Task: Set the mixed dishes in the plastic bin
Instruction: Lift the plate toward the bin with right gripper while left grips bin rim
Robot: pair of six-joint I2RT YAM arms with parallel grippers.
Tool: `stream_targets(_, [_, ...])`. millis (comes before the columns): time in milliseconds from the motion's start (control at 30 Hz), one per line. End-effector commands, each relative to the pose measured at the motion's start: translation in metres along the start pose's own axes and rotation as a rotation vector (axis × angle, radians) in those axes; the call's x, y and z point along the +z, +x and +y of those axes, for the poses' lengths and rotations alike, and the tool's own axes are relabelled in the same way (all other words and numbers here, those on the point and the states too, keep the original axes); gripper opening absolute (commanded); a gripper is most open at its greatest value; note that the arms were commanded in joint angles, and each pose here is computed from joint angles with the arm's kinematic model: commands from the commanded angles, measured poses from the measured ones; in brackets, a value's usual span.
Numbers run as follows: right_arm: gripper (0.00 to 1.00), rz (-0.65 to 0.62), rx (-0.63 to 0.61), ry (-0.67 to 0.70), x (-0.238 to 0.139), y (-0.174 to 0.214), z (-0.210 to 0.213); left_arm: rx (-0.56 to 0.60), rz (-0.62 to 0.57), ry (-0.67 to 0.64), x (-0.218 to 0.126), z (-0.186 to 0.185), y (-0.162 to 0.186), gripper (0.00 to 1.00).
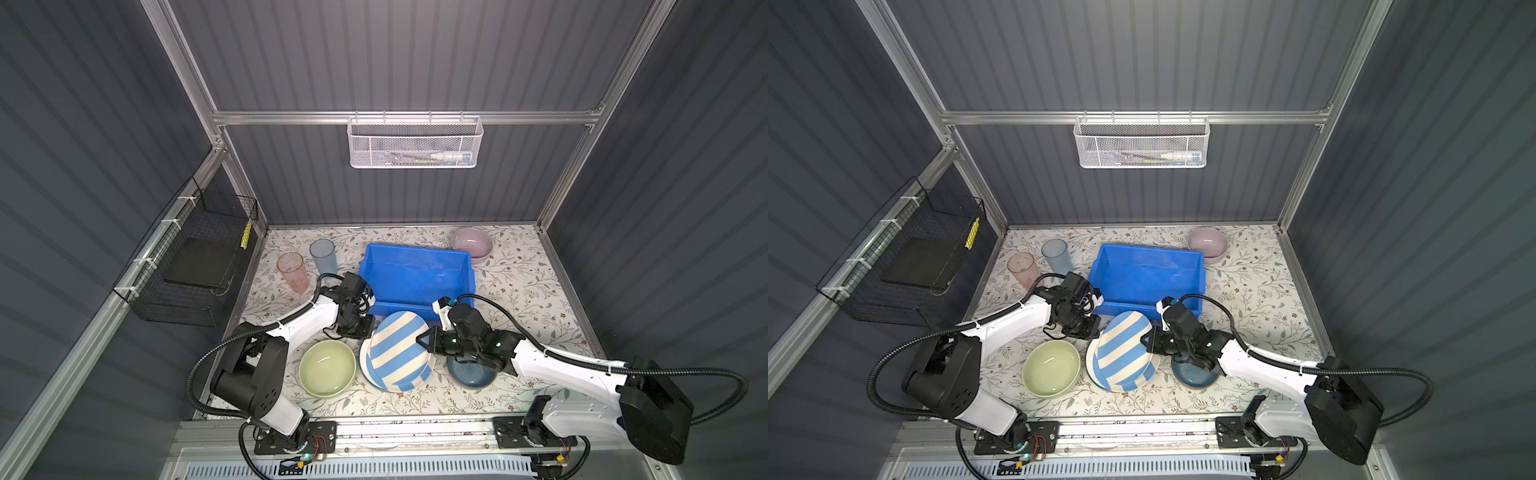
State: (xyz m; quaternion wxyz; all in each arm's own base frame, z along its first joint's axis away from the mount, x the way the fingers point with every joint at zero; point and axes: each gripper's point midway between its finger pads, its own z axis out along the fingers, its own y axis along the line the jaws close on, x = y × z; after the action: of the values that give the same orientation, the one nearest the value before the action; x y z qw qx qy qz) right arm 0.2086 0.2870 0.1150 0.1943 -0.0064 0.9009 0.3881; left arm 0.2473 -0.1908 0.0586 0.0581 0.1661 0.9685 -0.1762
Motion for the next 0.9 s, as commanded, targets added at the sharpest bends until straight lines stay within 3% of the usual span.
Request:
stream_targets(0, [0.04,0.023,-0.035,0.034,-0.008,0.000,-0.001,-0.017,0.036,-0.028,-0.015,0.000,0.010,0.13])
stream_targets(300, [0.01,0.021,-0.082,-0.029,-0.032,-0.016,0.024,-0.002,-0.043,-0.052,-0.049,-0.007,-0.005,0.38])
stream_targets(567, [0.01,0.000,-0.104,-0.058,-0.059,-0.044,0.038,-0.005,-0.151,-0.121,-0.075,-0.003,-0.031,0.40])
stream_targets(867, [0.01,-0.141,-0.086,-0.062,-0.089,-0.112,0.044,-0.062,-0.265,-0.213,-0.083,0.017,-0.069,0.44])
